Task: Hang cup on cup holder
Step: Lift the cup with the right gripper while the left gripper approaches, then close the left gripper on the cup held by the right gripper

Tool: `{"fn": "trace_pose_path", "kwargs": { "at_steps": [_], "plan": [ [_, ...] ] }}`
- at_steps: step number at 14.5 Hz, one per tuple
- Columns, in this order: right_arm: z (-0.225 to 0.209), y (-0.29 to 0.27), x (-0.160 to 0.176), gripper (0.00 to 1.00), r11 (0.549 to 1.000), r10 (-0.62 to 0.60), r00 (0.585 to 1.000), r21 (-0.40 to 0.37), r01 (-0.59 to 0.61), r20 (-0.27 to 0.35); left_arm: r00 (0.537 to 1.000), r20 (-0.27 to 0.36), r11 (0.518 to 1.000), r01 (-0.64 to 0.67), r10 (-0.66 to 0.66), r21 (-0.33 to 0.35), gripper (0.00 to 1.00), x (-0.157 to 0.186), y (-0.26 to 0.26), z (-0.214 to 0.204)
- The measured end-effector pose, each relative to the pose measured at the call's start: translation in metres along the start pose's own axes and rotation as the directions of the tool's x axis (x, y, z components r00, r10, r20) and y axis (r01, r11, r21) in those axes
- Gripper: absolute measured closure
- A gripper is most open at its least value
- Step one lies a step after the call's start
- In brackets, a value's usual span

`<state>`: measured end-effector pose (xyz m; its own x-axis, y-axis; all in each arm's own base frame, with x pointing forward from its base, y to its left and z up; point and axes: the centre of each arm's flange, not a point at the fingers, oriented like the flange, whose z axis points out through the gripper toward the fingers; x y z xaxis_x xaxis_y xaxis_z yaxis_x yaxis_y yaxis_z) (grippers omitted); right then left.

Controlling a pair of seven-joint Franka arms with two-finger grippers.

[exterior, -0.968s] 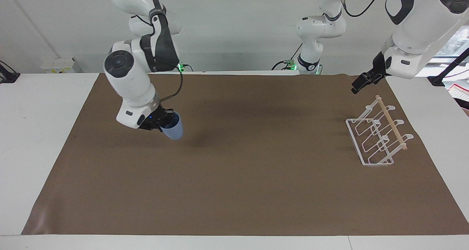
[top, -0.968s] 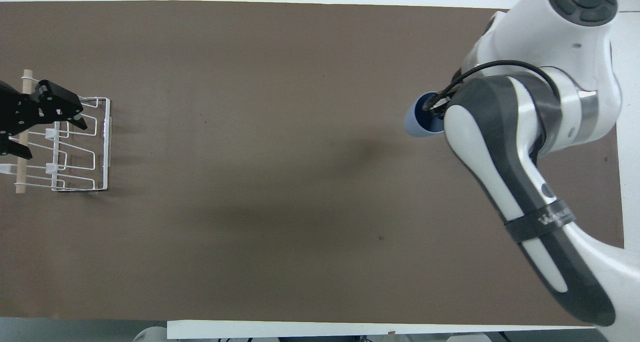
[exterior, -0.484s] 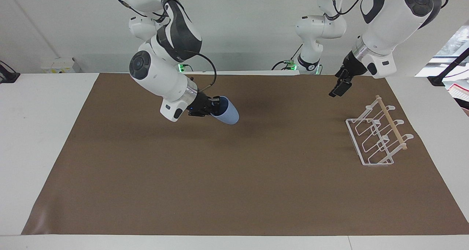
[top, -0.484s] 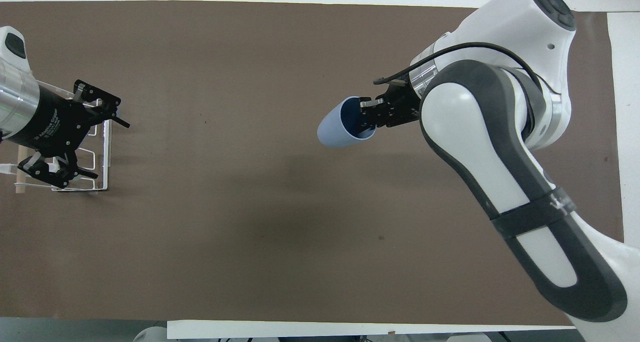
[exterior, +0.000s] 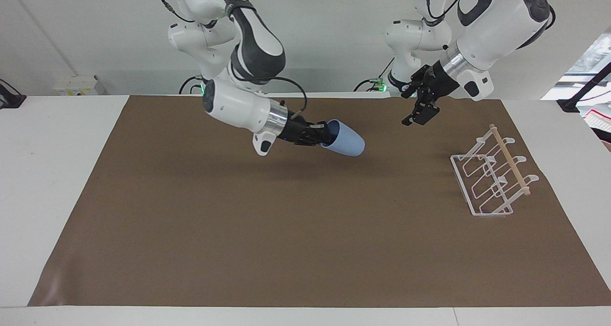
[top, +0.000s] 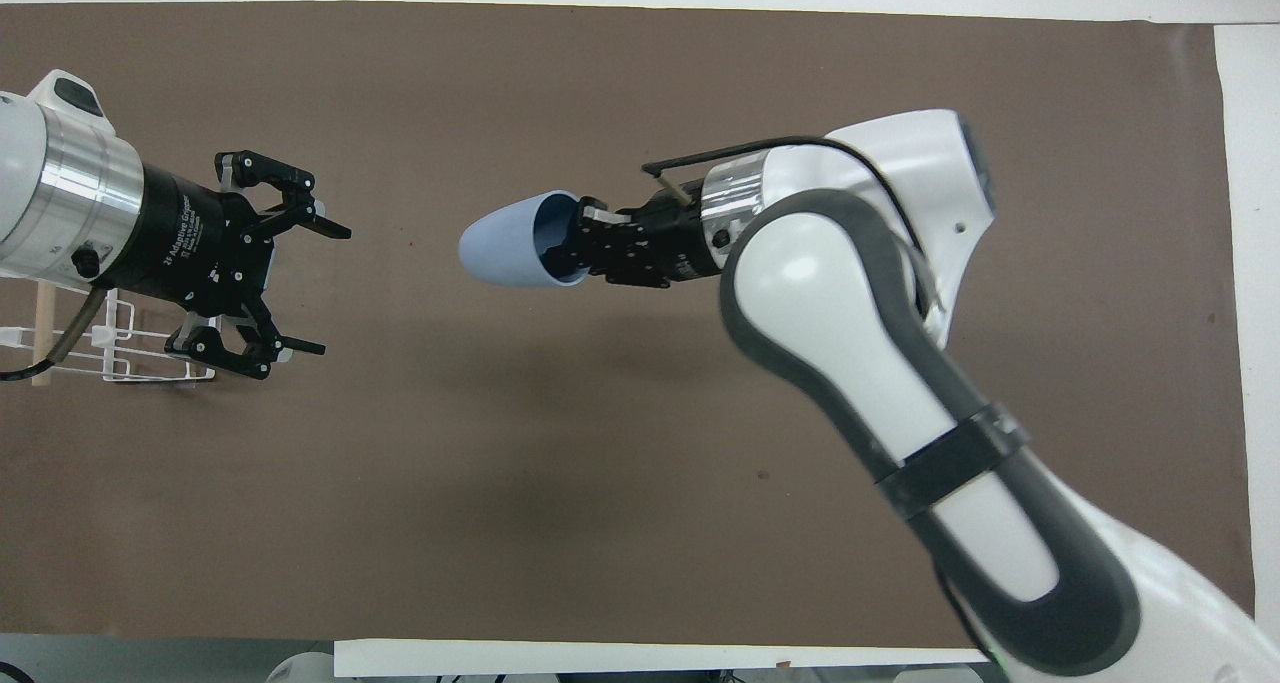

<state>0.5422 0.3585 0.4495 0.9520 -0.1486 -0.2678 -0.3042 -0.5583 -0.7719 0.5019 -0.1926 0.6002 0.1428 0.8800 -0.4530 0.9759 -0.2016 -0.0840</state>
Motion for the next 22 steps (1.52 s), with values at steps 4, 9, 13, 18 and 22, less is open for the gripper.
{"fn": "trace_pose_path", "kwargs": {
  "at_steps": [4,9,13,18,22],
  "plan": [
    [0.028,-0.014,-0.029,0.95,1.000,0.023,1.000,-0.001,-0.023,-0.011,0.994,0.065,0.995,0.093,-0.090,-0.040,0.00,0.011,0.005,-0.013],
    [0.030,-0.014,-0.031,0.95,1.000,0.026,1.000,-0.003,-0.026,-0.006,0.995,0.066,0.991,0.082,-0.075,-0.105,0.00,-0.012,0.007,0.028],
    [0.039,-0.017,-0.041,0.95,0.999,0.031,0.999,-0.008,-0.031,0.008,0.996,0.056,0.992,0.076,-0.070,-0.103,0.00,-0.018,0.001,0.059],
    [0.036,-0.019,-0.041,0.95,1.000,0.030,1.000,-0.006,-0.030,0.005,0.996,0.044,0.994,0.086,-0.083,-0.071,0.00,-0.011,-0.004,0.083],
    [0.036,-0.019,-0.041,0.95,1.000,0.030,1.000,-0.005,-0.029,0.005,0.996,0.040,0.994,0.085,-0.082,-0.066,0.09,-0.007,-0.005,0.091]
  ]
}}
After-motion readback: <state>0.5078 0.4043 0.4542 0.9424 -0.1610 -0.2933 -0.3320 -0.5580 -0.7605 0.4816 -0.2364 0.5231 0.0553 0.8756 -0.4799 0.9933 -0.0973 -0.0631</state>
